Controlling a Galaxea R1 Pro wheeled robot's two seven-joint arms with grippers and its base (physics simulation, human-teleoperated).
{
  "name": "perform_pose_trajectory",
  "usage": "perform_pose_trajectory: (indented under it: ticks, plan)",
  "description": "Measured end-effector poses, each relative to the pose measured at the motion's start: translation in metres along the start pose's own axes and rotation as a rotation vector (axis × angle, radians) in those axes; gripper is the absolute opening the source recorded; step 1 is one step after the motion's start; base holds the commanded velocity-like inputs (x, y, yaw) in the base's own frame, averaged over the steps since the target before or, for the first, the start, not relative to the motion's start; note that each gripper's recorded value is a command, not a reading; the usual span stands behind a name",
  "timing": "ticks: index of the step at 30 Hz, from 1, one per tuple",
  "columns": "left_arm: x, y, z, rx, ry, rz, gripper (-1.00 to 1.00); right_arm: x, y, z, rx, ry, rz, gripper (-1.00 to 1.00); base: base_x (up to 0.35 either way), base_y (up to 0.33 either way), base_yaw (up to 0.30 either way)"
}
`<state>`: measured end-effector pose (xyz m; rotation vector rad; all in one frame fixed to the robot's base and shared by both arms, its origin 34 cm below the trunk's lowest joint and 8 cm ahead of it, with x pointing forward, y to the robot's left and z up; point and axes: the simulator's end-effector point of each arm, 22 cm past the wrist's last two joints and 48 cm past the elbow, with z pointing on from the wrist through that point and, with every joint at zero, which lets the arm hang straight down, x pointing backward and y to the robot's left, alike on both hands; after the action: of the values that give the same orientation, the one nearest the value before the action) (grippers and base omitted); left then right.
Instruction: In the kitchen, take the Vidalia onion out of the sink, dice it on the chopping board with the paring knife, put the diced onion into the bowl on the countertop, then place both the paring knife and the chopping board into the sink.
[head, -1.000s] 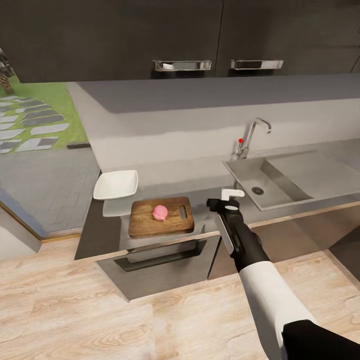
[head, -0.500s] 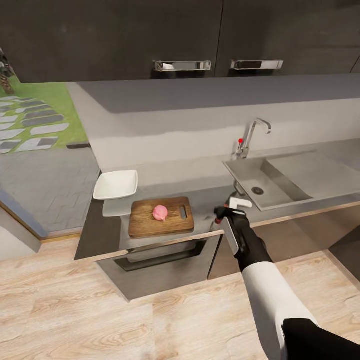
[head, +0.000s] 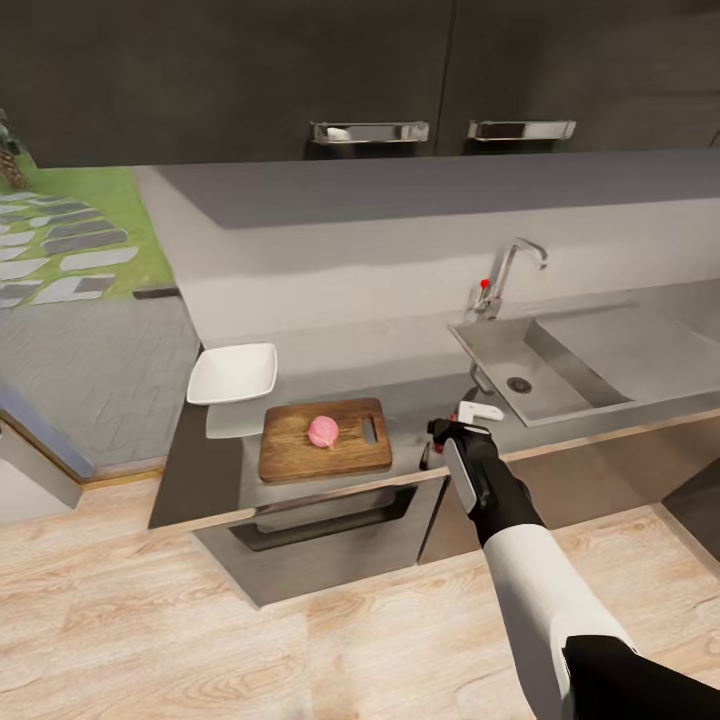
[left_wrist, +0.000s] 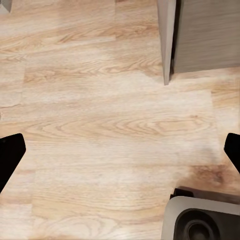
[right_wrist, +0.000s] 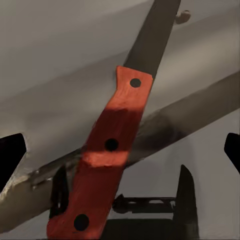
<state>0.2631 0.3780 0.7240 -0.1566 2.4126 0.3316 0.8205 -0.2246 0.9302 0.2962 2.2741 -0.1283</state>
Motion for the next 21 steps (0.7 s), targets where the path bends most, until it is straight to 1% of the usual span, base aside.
perform_pose_trajectory:
  ticks: [6,9,18,21]
  plan:
    - [0.0,0.0,0.0,0.0,0.001,0.0,1.0,0.005,0.0,0.002,0.001,0.01,-0.003,1.0,0.001,0.06,0.0]
    - [0.001,0.0,0.0,0.0,0.004,0.001,1.0,0.011,0.0,0.005,0.002,0.02,-0.006,1.0,0.0,0.011,0.0]
    - [0.005,0.0,-0.001,0.0,0.015,0.004,1.0,0.021,0.001,0.012,0.005,0.02,-0.003,1.0,0.003,0.002,0.0]
    - [0.006,0.0,-0.001,0.0,0.018,0.005,1.0,0.024,0.0,0.013,0.006,0.024,-0.004,1.0,0.082,0.0,0.0]
